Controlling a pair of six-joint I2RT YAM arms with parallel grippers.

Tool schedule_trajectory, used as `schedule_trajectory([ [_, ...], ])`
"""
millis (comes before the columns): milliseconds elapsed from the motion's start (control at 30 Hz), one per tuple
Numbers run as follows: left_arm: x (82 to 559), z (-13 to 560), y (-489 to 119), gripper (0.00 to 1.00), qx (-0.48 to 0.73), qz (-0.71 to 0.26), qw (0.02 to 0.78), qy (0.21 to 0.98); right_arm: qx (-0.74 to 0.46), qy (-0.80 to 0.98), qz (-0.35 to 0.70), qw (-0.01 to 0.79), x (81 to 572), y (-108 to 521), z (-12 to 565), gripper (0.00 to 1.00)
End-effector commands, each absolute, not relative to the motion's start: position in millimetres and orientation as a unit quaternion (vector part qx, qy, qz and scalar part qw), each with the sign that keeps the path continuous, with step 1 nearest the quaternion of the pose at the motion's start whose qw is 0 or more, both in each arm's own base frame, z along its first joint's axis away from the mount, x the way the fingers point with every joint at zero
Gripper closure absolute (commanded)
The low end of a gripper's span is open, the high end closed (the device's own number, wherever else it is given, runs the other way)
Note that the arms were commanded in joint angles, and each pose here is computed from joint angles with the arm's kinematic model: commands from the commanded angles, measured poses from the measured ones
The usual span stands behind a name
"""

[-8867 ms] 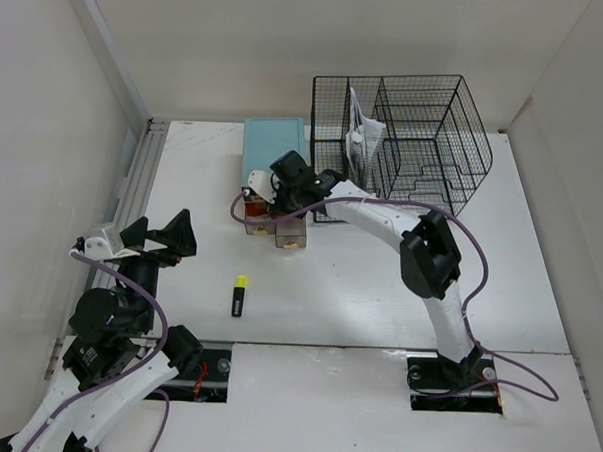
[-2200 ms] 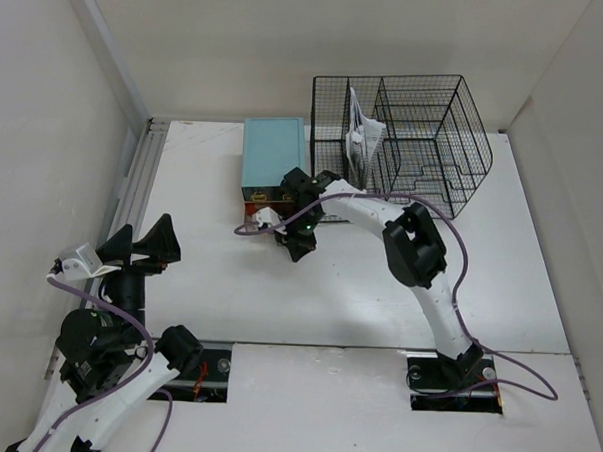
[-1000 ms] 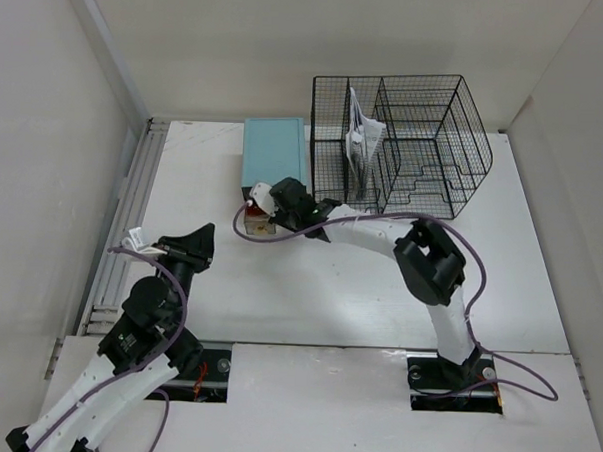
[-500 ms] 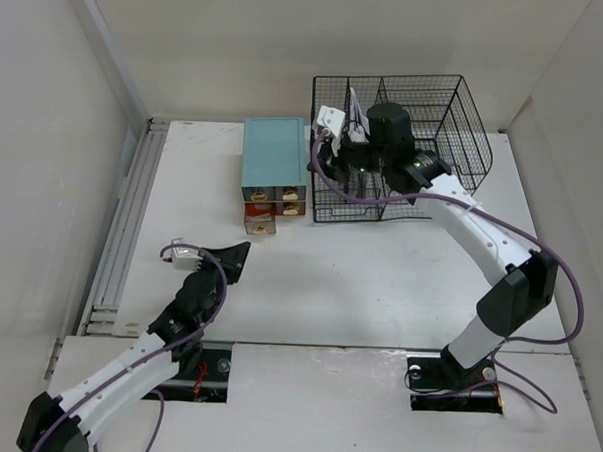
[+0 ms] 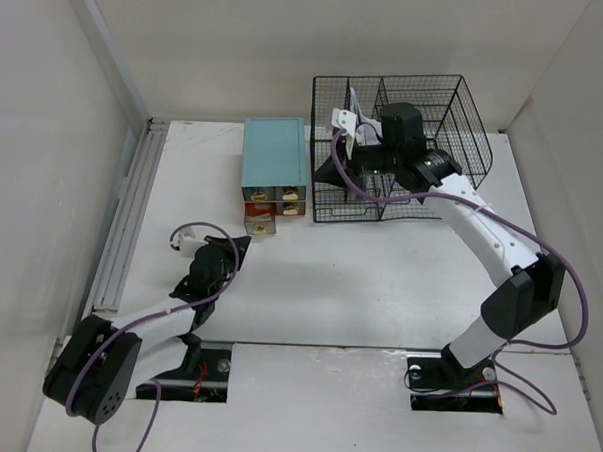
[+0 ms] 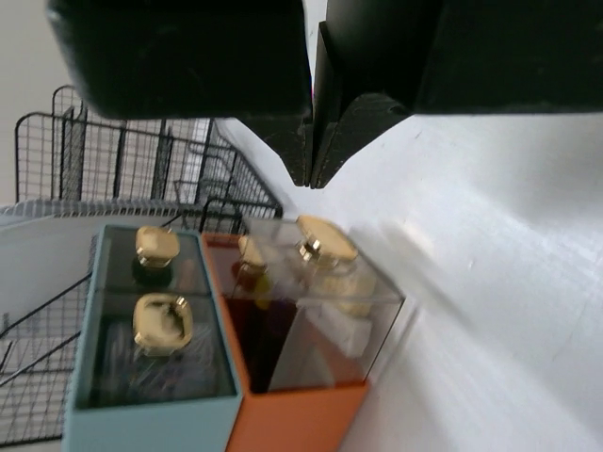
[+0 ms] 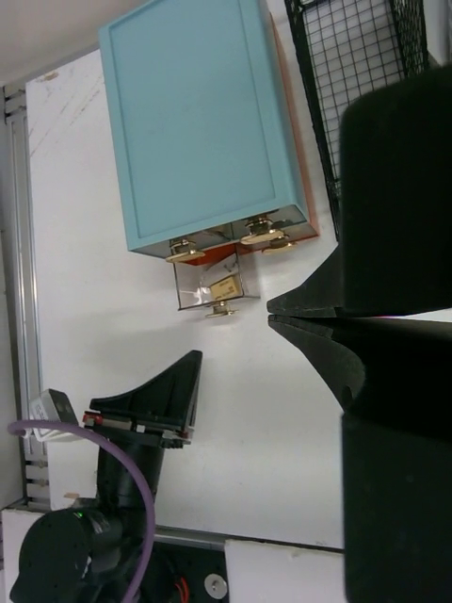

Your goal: Organize the desk

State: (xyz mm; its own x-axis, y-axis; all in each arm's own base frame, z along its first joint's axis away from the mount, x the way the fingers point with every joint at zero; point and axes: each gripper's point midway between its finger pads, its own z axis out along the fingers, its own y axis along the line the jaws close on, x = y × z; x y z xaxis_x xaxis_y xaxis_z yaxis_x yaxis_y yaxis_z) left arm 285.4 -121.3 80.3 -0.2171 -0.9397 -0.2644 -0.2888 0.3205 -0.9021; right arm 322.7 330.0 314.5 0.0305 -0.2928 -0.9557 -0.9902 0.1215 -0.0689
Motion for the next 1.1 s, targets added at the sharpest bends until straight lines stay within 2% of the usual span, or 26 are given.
schedule_trajectory([
  [0,313,125,-122,1.00,-0.432,-0.411,0.474,0.648,-0.552,0.551,0.393,0.487,306,324,346,0.96],
  [267,349,101,-111,1.00,-0.442,-0.394,0.454,0.665,-0.551,0.548,0.393,0.491,306,321,350,0.96],
  [500,358,89,-106,1.00,-0.448,-0.393,0.449,0.667,-0.545,0.550,0.393,0.495,311,316,352,0.96],
  [800,404,97,-117,1.00,-0.443,-0.408,0.451,0.658,-0.541,0.559,0.392,0.490,316,313,345,0.96],
  [1067,414,99,-123,0.98,-0.437,-0.417,0.449,0.659,-0.538,0.562,0.391,0.492,320,308,345,0.96],
])
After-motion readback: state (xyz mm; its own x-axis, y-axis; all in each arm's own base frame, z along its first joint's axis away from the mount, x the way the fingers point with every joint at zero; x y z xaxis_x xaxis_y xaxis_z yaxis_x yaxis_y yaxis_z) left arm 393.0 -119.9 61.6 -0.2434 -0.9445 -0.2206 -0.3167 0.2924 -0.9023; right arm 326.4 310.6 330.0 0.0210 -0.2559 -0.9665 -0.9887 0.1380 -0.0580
